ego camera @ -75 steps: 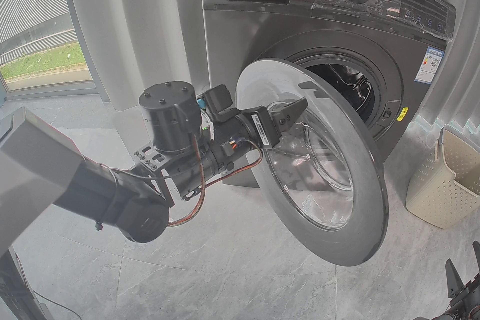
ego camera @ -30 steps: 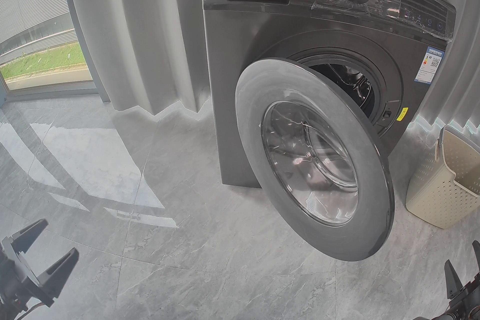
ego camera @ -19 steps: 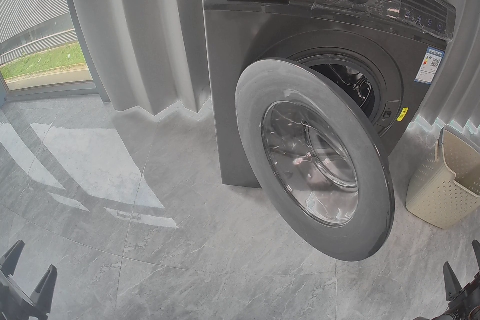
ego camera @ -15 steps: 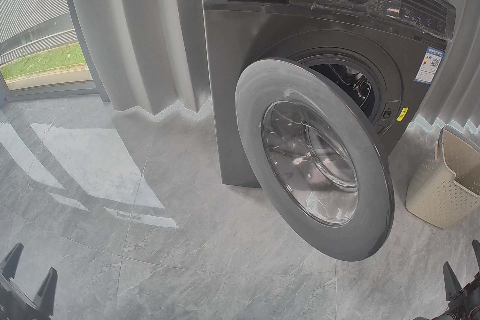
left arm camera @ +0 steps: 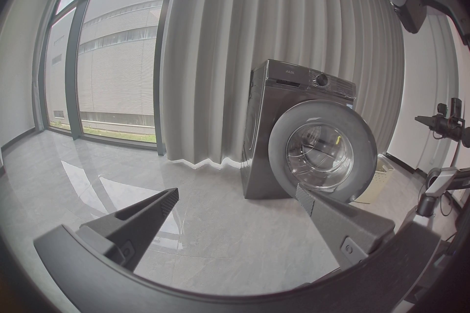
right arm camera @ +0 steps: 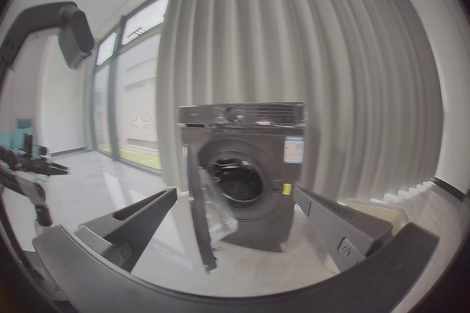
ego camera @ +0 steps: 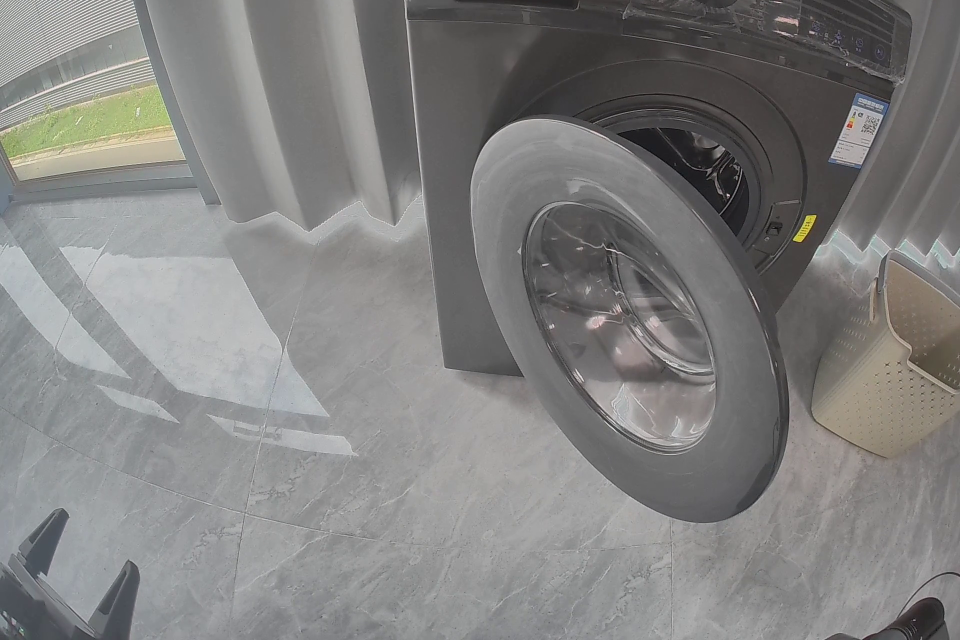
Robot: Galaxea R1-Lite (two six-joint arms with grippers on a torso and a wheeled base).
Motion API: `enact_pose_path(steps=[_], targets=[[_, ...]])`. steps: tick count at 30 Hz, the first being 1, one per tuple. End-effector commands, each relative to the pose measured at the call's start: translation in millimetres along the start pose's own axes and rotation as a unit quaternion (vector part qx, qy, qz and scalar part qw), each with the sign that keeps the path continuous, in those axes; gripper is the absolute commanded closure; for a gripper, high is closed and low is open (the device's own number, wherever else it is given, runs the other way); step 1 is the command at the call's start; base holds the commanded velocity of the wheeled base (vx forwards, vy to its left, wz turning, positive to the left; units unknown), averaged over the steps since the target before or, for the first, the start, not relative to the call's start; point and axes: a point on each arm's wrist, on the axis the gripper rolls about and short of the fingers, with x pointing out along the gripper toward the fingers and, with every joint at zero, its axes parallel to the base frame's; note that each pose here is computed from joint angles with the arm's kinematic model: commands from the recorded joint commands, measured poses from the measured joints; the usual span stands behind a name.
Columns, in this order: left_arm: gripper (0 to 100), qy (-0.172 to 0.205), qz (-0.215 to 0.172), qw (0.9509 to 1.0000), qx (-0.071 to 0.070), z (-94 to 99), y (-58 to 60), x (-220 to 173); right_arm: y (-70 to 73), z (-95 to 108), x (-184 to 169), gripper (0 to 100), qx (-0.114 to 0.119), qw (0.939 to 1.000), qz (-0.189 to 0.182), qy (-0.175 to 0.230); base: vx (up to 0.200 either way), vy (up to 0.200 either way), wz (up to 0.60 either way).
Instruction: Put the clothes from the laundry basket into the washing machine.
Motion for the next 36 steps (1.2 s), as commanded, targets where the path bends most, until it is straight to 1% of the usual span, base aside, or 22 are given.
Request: enact_pose_path(steps=[1,2,3,4,5,7,8,9,10,11,13,15,17,21,22,24,25,27,30,31,32,36], targets=[[0,0.023,-0.036,0.998,-0.047,-6.9,-1.2,1,-5.0,-6,63,0,0.108,0.9582,0.193,0.181,0.0,0.0,0.0],[0,0.023,-0.037,0.9977,-0.051,-6.9,-1.3,1,-6.9,-7,74,0,0.128,0.9511,0.196,0.202,0.0,0.0,0.0],[0,0.023,-0.033,0.9978,-0.053,-6.9,-1.1,1,-8.6,-8,84,0,0.133,0.9472,0.198,0.214,0.0,0.0,0.0],[0,0.023,-0.033,0.9978,-0.053,-6.9,-1.1,1,-8.6,-8,84,0,0.133,0.9472,0.198,0.214,0.0,0.0,0.0],[0,0.023,-0.029,0.9979,-0.053,-6.8,-0.9,1,-11.2,-11,103,0,0.131,0.9424,0.208,0.226,0.0,0.0,0.0],[0,0.021,-0.013,0.9983,-0.052,-6.8,-0.3,1,-11.9,-15,118,0,0.13,0.9384,0.216,0.236,0.0,0.0,0.0],[0,0.018,0.022,0.9983,-0.05,-6.9,1.3,1,-11.2,-19,132,0,0.127,0.9351,0.224,0.244,0.0,0.0,0.0],[0,0.017,0.046,0.9976,-0.048,-7.1,2.4,1,-10.4,-22,139,0,0.124,0.9344,0.223,0.249,0.0,0.0,0.0],[0,0.016,0.067,0.9966,-0.044,-7.2,3.4,1,-8.3,-25,148,0,0.118,0.9344,0.221,0.253,0.0,0.0,0.0],[0,0.016,0.074,0.9962,-0.044,-7.2,3.6,1,-5.6,-26,154,0,0.114,0.9336,0.222,0.257,0.0,0.0,0.0],[0,0.015,0.074,0.9964,-0.039,-7.0,3.7,1,2.8,-28,163,0,0.107,0.9307,0.231,0.262,0.0,0.0,0.0],[0,0.016,0.078,0.9964,-0.028,-7.0,3.8,1,11.6,-30,174,0,0.104,0.9269,0.236,0.273,0.0,0.0,0.0],[0,0.017,0.087,0.9957,-0.025,-7.5,4.1,1,20.7,-30,183,0,0.1,0.9234,0.248,0.275,0.0,0.0,0.0],[0,0.018,0.079,0.9965,-0.021,-7.3,3.8,1,29.4,-31,197,0,0.107,0.9174,0.261,0.281,0.0,0.0,0.0],[0,0.021,0.073,0.9971,-0.014,-7.8,3.5,1,32.9,-33,203,0,0.108,0.916,0.265,0.281,0.0,0.0,0.0],[0,0.024,0.067,0.9974,-0.002,-8.3,3.3,1,34.1,-35,208,0,0.106,0.9169,0.261,0.282,0.0,0.0,0.0],[0,0.031,0.061,0.9977,0.004,-9.4,3.1,1,35.1,-38,213,0,0.103,0.9194,0.248,0.287,0.0,0.0,0.0],[0,0.038,0.046,0.9982,0.004,-10.7,2.5,1,35.5,-43,219,0,0.1,0.9241,0.23,0.289,0.0,0.0,0.0],[0,0.039,0.04,0.9984,0.007,-10.9,2.3,1,34.6,-43,224,0,0.106,0.9319,0.218,0.269,0.0,0.0,0.0],[0,0.039,0.04,0.9984,0.007,-10.9,2.3,1,34.6,-43,224,0,0.106,0.9319,0.218,0.269,0.0,0.0,0.0],[0,0.044,0.038,0.9982,0.01,-12.0,2.3,1,32.3,-39,226,0,0.108,0.9374,0.21,0.256,0.0,0.0,0.0],[0,0.054,0.037,0.9977,0.02,-13.9,2.2,1,20.4,-37,228,0,0.106,0.9483,0.17,0.246,0.0,0.0,0.0]])
